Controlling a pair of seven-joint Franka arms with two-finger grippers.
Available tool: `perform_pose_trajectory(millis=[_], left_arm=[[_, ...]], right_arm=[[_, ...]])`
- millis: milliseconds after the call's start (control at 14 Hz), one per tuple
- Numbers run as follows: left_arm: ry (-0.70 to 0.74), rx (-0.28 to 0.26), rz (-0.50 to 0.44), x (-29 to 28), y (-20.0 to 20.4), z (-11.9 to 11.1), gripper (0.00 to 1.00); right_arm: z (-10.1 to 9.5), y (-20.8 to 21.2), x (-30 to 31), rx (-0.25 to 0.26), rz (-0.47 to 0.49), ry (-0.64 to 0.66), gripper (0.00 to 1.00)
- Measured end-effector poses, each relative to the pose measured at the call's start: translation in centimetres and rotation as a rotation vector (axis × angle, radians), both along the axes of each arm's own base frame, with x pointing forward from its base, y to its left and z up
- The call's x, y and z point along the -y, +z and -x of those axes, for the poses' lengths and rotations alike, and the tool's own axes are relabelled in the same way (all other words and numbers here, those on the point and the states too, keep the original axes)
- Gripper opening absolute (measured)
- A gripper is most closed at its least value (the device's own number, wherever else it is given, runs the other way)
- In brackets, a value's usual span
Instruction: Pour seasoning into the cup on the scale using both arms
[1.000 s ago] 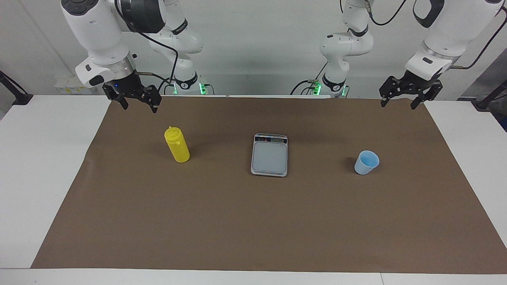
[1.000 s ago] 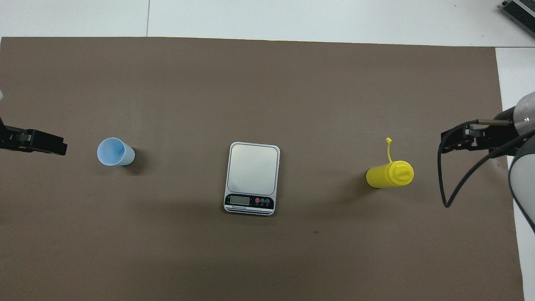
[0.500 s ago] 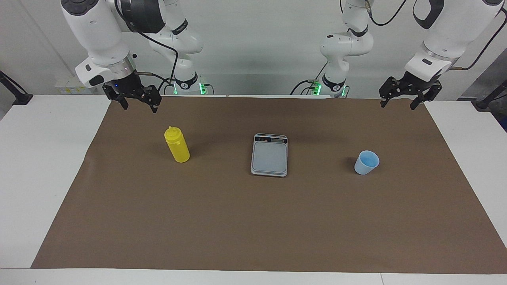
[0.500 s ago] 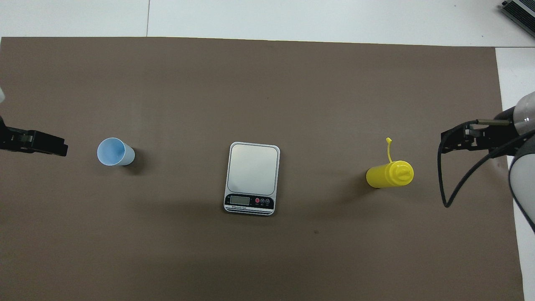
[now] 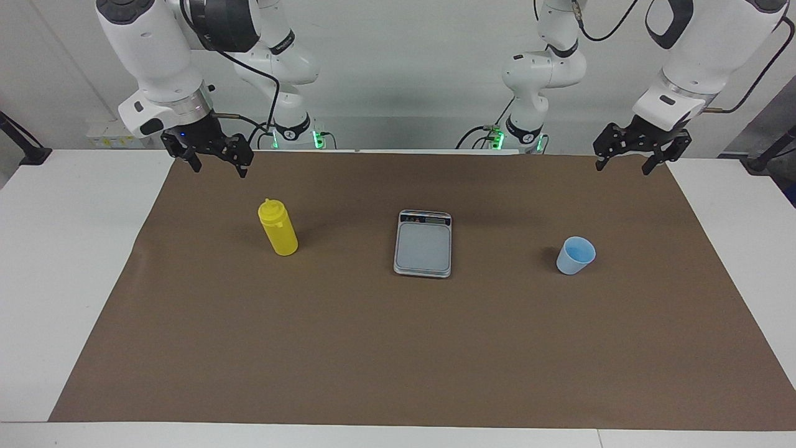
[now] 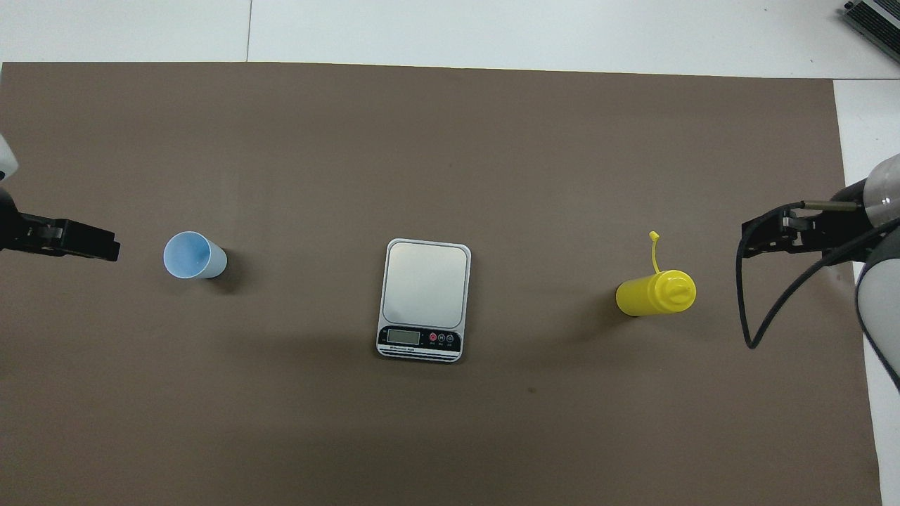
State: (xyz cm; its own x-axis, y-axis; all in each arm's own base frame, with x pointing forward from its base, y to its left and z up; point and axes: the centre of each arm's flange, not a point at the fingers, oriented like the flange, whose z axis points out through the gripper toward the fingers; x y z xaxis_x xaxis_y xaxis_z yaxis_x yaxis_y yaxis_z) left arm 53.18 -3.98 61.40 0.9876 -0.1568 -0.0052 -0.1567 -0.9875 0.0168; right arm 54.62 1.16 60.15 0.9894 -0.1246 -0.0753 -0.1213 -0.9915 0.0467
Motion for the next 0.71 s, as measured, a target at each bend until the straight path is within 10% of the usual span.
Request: perform_pose_trajectory(millis=[714], left_arm=[[0.114, 0.046, 0.003, -5.6, -16.8, -1.4, 1.00]], right_arm=[[0.0, 0.0, 0.0, 0.000, 0.000, 0.000, 1.00]])
